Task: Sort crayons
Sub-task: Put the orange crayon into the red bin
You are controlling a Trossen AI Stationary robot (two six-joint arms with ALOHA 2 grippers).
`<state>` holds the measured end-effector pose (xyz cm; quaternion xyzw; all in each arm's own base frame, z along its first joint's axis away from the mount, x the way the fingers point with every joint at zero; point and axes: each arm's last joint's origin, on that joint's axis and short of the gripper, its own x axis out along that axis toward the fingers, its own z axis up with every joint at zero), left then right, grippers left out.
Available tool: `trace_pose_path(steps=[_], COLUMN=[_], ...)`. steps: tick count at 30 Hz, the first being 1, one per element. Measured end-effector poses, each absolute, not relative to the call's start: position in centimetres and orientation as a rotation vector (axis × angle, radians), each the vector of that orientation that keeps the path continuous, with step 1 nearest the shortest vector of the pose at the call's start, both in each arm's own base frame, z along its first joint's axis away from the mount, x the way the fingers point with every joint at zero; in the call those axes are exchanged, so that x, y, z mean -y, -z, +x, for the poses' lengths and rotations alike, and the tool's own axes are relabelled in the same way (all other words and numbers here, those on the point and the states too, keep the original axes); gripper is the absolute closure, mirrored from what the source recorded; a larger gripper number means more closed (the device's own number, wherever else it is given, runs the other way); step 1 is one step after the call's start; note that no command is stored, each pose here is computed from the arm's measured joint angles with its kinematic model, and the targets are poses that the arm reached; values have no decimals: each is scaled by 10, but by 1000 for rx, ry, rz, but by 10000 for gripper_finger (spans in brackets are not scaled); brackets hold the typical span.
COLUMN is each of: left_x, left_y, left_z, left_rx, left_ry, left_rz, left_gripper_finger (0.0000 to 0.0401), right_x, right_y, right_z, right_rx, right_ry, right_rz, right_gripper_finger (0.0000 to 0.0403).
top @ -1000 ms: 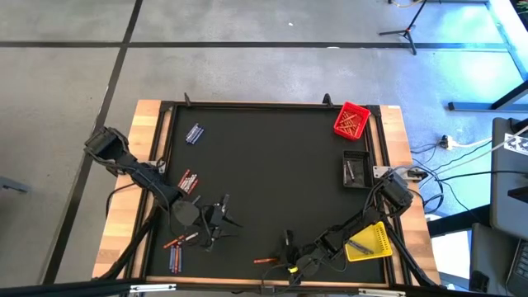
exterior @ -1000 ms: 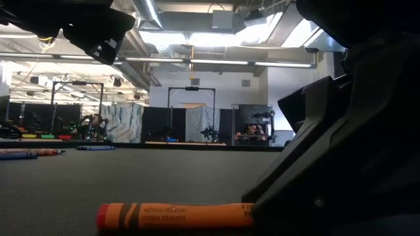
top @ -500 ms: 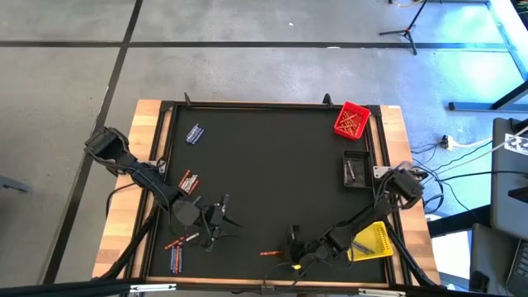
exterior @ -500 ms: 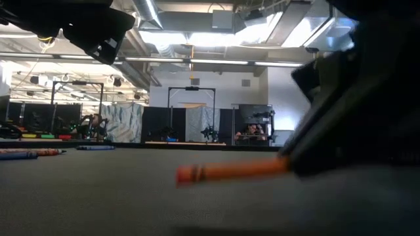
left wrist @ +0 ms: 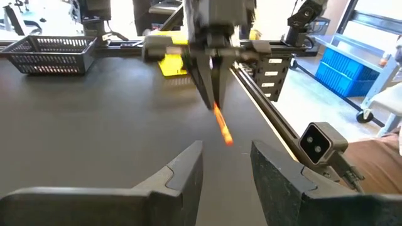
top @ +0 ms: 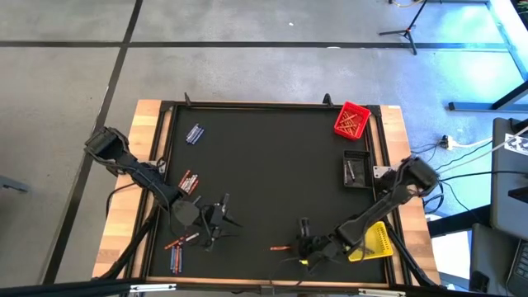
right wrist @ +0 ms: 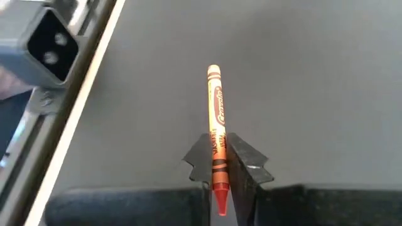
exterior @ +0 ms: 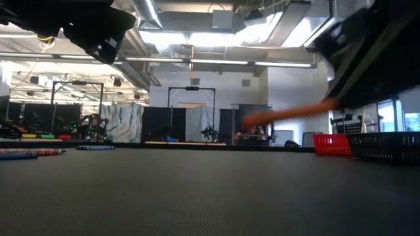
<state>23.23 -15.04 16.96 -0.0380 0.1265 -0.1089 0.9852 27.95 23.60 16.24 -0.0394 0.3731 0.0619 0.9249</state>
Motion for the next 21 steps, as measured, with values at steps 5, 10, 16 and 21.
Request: trace_pose_path(steps=[5, 10, 16, 21], left_x=[151, 149, 134, 116], left_y=[-170, -170, -176, -176], left_z=[232, 233, 243, 252], left_rx=[-252, -240, -173, -172], left_ry=[221, 183, 85, 8], left_rz=[-81, -80, -58, -29], left_gripper_finger=[275, 275, 275, 275], right_x=[-231, -220, -201, -183], right_y=[-191, -210, -228, -246], right_z=[261, 244, 229, 214], right_rx=[-767, -807, -828, -807], right_ry=[-104, -68, 38, 151], right_rz=[-95, -113, -164, -165], right_gripper_finger=[375, 375, 375, 375])
